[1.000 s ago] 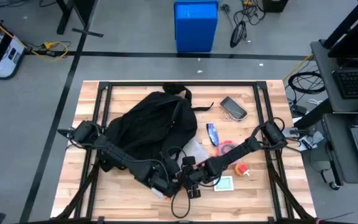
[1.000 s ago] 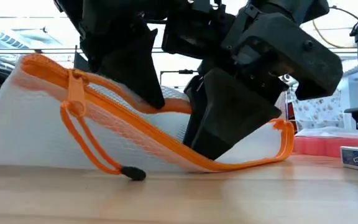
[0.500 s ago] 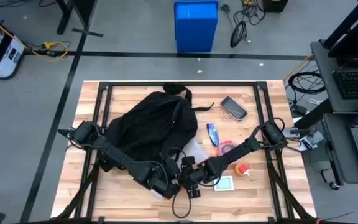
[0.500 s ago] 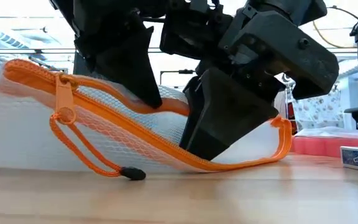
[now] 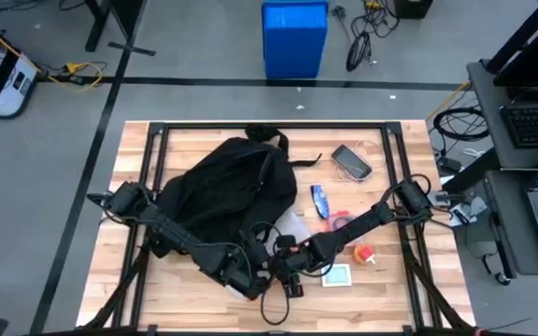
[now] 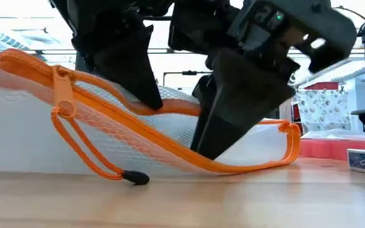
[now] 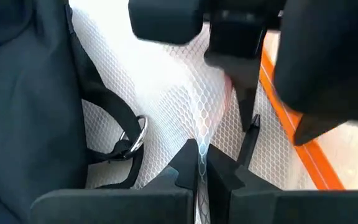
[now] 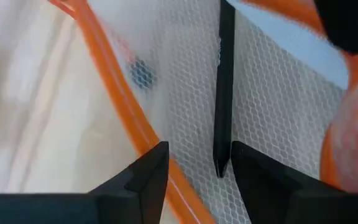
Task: Unpack backpack
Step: Remove the black pen from the orange zip bag
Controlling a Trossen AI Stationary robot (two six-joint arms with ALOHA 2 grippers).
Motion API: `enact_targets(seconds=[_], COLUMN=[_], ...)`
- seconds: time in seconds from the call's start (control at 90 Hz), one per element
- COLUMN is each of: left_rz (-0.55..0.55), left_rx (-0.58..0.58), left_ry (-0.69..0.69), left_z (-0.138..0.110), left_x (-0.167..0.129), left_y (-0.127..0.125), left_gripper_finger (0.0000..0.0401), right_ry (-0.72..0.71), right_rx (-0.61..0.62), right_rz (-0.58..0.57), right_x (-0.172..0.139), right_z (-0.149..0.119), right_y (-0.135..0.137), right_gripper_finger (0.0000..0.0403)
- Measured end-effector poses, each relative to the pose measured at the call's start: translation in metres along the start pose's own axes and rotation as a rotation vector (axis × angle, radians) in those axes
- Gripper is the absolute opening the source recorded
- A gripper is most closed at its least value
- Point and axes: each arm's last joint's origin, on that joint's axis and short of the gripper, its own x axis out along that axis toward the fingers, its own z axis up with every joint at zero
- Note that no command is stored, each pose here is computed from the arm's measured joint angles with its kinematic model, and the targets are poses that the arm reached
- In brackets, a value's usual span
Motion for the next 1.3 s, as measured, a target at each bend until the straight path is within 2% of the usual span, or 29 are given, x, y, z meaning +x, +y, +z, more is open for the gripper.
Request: enact_targets(seconds=[0.211, 0.478, 0.633, 0.822, 0.878, 0.956, 1.067, 1.189, 1.3], left_rz=[0.015, 0.010, 0.023, 0.026, 0.026, 0.026, 0.028, 0.040, 0.048], left_rx=[0.018, 0.027, 0.034, 0.036, 0.034, 0.034, 0.034, 0.040, 0.043], left_ry=[0.021, 0.020, 0.025, 0.025, 0.025, 0.024, 0.022, 0.021, 0.023], left_z=[-0.002, -0.005, -0.005, -0.005, -0.005, -0.005, -0.005, -0.006, -0.005], left_x=[-0.001, -0.004, -0.004, -0.004, -0.003, -0.003, -0.003, -0.004, -0.004], left_y=[0.002, -0.001, 0.000, 0.001, 0.001, 0.001, 0.001, 0.002, 0.003], left_gripper_finger=[0.0000, 0.0000, 0.0000, 0.0000, 0.0000, 0.0000, 0.0000, 0.0000, 0.0000], right_ry=[0.016, 0.060, 0.082, 0.163, 0.123, -0.023, -0.155, -0.155, -0.131], right_rx=[-0.031, 0.008, 0.036, 0.021, 0.009, 0.015, 0.017, -0.014, -0.021], right_rz=[-0.007, -0.034, -0.027, -0.023, -0.061, -0.117, -0.087, -0.094, -0.111], right_x=[-0.011, -0.033, -0.053, -0.057, -0.057, -0.054, -0.049, -0.047, -0.039], right_z=[0.000, -0.002, -0.004, -0.017, -0.017, -0.007, 0.005, 0.005, 0.002], right_y=[0.001, 0.005, 0.014, 0.028, 0.031, 0.036, 0.038, 0.038, 0.035], right_gripper_finger=[0.0175, 0.0177, 0.0176, 0.0176, 0.0176, 0.0178, 0.0192, 0.0209, 0.0207])
